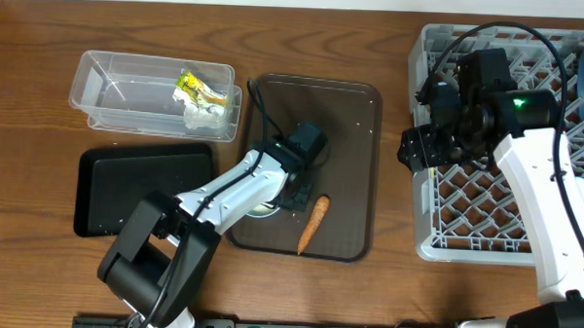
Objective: Sort waste into correct bins and load items into the dishwasher rack
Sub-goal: 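Grasp the white bowl rim with the left gripper and lift it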
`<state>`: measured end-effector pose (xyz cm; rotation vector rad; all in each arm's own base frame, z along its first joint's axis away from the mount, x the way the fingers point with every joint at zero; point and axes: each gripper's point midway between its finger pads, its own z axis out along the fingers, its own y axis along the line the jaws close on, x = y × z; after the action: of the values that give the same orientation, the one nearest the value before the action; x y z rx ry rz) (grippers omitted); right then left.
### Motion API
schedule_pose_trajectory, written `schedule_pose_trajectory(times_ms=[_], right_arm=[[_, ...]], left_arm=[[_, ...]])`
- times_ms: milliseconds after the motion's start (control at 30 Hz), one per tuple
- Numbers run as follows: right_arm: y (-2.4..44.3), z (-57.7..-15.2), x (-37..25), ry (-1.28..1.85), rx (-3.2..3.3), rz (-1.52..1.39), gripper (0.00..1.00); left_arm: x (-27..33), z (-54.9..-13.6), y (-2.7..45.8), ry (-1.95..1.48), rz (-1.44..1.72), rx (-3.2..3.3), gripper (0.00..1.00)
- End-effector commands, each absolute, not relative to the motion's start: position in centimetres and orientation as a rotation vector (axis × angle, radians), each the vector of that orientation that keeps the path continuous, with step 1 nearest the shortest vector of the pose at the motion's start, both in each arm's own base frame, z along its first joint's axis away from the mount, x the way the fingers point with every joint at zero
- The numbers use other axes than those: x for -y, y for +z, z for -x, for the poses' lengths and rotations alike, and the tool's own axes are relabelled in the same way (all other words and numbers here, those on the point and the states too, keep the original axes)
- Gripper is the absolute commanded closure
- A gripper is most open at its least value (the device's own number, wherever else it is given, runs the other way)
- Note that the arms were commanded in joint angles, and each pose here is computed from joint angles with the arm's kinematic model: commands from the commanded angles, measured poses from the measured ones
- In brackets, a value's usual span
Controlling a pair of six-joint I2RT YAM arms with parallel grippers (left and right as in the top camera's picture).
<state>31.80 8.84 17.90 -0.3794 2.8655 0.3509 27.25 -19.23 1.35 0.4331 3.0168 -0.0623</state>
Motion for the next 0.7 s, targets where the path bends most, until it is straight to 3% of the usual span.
schedule_pose_trajectory(times_ms=[0, 333, 667], right_arm=[[17.7, -31.8, -8.9, 0.346, -2.868, 0.410, 0.23], [17.5, -31.7, -8.4, 0.306, -2.877, 0.413, 0.23], [17.5, -31.7, -8.4, 0.306, -2.877, 0.414, 0.23]], left_arm=[[19.3, -27.2, 2.0, -0.079, -0.431, -3.015, 0.94], [18.3, -27.0, 9.8, -0.163, -0.415, -2.877, 0.94], [11.0, -28.6, 15.1, -0.270, -0.047, -2.794, 0.94]])
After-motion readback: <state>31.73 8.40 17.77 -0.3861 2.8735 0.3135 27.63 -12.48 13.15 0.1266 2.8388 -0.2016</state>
